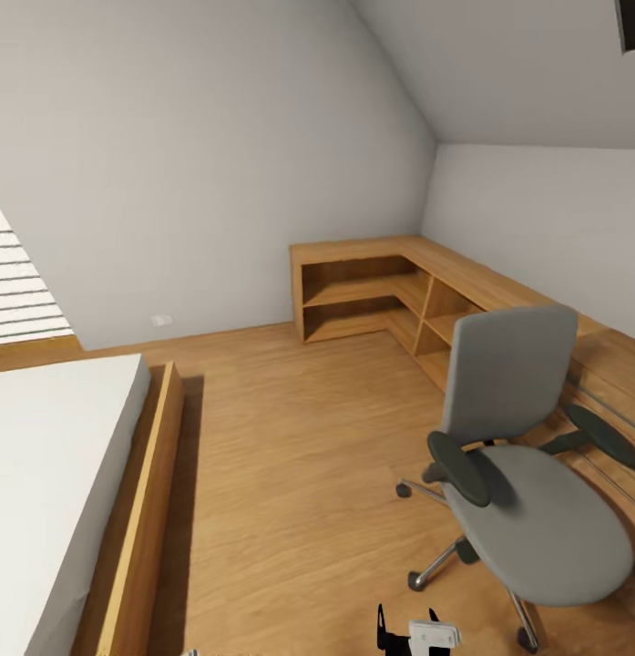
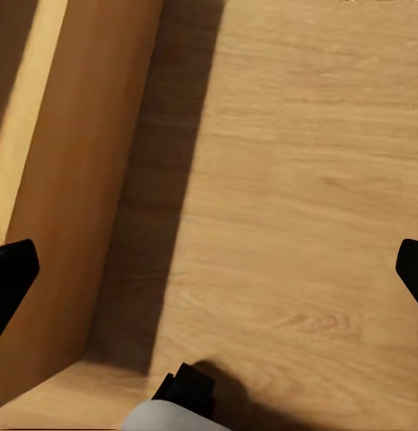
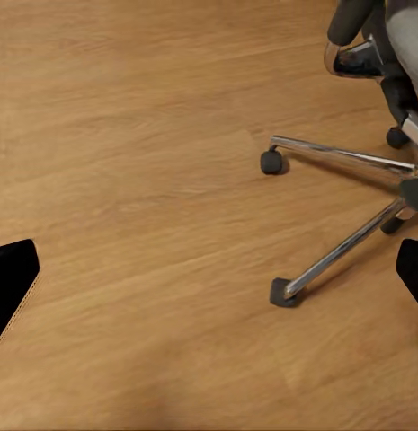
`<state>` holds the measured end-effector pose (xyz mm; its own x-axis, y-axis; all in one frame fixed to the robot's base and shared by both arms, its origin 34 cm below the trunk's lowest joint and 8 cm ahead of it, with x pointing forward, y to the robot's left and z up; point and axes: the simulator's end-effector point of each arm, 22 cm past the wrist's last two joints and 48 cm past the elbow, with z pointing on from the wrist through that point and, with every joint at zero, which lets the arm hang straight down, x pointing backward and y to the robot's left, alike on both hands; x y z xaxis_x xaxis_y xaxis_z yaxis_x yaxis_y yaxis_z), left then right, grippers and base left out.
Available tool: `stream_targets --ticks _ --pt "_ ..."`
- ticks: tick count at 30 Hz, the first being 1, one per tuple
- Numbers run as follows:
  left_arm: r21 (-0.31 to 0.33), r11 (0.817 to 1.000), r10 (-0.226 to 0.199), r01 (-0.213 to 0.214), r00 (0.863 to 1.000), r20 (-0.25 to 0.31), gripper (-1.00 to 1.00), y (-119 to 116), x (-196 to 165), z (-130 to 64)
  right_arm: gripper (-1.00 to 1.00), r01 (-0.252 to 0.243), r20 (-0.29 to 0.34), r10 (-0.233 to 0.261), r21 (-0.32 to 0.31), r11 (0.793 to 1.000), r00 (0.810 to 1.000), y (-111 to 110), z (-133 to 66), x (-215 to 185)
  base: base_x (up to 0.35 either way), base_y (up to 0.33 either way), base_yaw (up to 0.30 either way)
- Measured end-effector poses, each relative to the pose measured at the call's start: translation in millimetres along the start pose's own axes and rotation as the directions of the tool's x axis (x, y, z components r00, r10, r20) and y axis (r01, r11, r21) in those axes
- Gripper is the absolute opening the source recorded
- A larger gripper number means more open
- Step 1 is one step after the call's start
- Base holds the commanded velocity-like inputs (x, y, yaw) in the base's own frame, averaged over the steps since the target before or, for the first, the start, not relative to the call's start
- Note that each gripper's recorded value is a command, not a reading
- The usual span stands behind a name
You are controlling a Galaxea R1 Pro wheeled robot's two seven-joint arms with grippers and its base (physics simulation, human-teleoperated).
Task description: In the bedroom, organize the workspace by keeping the computer under the desk, ensuring the monitor is on the desk, placing the keyboard on the desk next to the monitor, placing the mouse on the desk next to the keyboard, moving the folder from the swivel chair onto the desk next to the mouse, stacking the notebook on top of the folder with the pen on top of the notebook, and positioning the swivel chair next to the desk.
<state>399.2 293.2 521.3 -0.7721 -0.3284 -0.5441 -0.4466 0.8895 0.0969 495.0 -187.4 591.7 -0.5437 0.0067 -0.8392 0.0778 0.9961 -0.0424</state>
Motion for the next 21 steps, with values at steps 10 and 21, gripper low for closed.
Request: stream_targets --ticks 10,21 --pt "0.002 1.000 -0.002 0.002 1.000 0.005 1.00 -0.9 -2.4 -0.3 1.00 0.000 0.005 0.000 0.000 1.000 1.000 0.0 0.1 -2.3 0.000 0.000 0.275" --pt "0.005 1.000 -0.003 0.003 1.000 0.011 1.00 -1.8 -5.3 -0.7 1.00 -0.001 0.011 0.001 0.000 1.000 1.000 0.1 0.5 -5.5 0.001 0.000 0.269"
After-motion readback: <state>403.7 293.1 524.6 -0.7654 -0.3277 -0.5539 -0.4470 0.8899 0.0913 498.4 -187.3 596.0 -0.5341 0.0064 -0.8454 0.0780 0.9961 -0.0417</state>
